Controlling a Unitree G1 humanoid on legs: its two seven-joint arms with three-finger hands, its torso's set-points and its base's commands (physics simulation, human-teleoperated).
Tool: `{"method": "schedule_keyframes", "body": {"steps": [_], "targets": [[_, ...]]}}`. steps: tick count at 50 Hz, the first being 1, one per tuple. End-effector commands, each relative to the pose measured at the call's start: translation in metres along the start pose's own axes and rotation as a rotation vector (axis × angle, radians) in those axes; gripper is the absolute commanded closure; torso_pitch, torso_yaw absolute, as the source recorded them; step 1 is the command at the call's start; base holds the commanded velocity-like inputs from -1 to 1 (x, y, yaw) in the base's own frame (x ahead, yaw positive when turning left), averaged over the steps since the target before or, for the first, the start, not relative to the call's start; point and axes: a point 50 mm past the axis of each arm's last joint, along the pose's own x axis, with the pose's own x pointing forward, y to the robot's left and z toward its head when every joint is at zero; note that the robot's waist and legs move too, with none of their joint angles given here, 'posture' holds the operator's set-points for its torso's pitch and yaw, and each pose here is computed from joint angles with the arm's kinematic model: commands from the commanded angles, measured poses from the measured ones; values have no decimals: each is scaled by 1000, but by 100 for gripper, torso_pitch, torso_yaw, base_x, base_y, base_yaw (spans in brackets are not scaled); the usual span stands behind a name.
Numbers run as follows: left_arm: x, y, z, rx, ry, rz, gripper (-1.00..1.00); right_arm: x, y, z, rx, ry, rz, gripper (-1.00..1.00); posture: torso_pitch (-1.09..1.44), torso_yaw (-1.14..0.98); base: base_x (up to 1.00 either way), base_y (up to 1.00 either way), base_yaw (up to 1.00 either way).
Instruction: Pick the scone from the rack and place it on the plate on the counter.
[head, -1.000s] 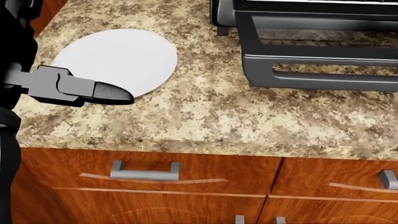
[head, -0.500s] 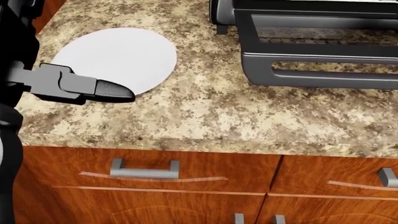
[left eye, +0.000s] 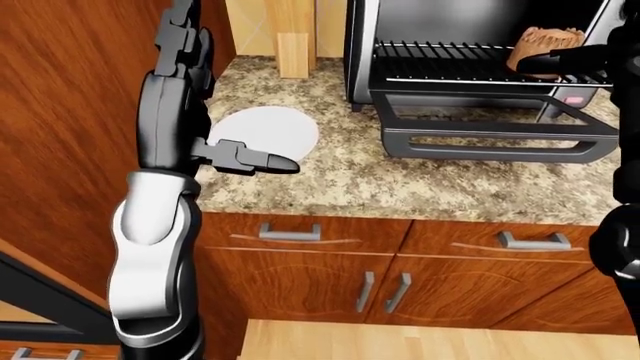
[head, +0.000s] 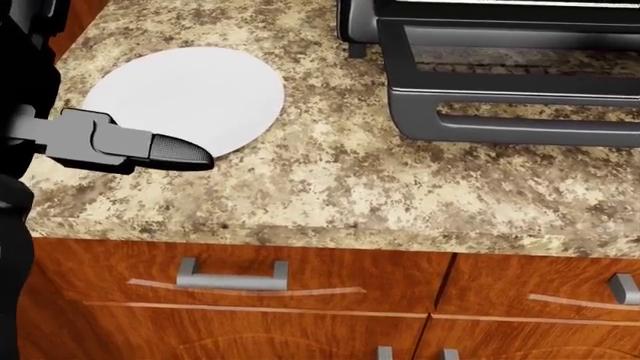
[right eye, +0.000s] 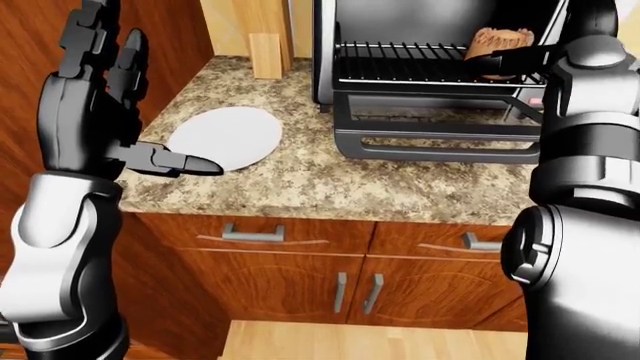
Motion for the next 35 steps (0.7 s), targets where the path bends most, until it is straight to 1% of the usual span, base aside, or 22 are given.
{"method": "schedule_keyframes", "body": {"steps": [1, 3, 6, 10, 16, 18, 23, 32, 35], "targets": [[3, 2, 14, 11, -78, 11, -100, -4, -9, 25, 19, -100, -24, -100, 0, 0, 0, 0, 0], [4, 1, 13, 11, -79, 10, -100, -3, -8, 24, 23, -97, -19, -90, 0, 0, 0, 0, 0], [5, 2, 13, 12, -79, 10, -100, -4, -6, 25, 24, -97, -9, -81, 0, 0, 0, 0, 0], [0, 4, 16, 15, -80, 14, -100, -3, -3, 24, 20, -94, 2, -74, 0, 0, 0, 0, 0], [-1, 5, 15, 16, -78, 18, -100, -3, 0, 21, 23, -87, 15, -69, 0, 0, 0, 0, 0], [0, 4, 14, 16, -77, 18, -100, -3, 1, 20, 23, -85, 21, -62, 0, 0, 0, 0, 0], [-1, 5, 13, 19, -75, 21, -100, -3, 3, 18, 23, -84, 26, -59, 0, 0, 0, 0, 0], [0, 5, 12, 20, -74, 23, -100, -3, 1, 20, 29, -89, 23, -34, 0, 0, 0, 0, 0], [0, 5, 12, 22, -74, 23, -100, -3, 1, 21, 31, -92, 20, -21, 0, 0, 0, 0, 0]]}}
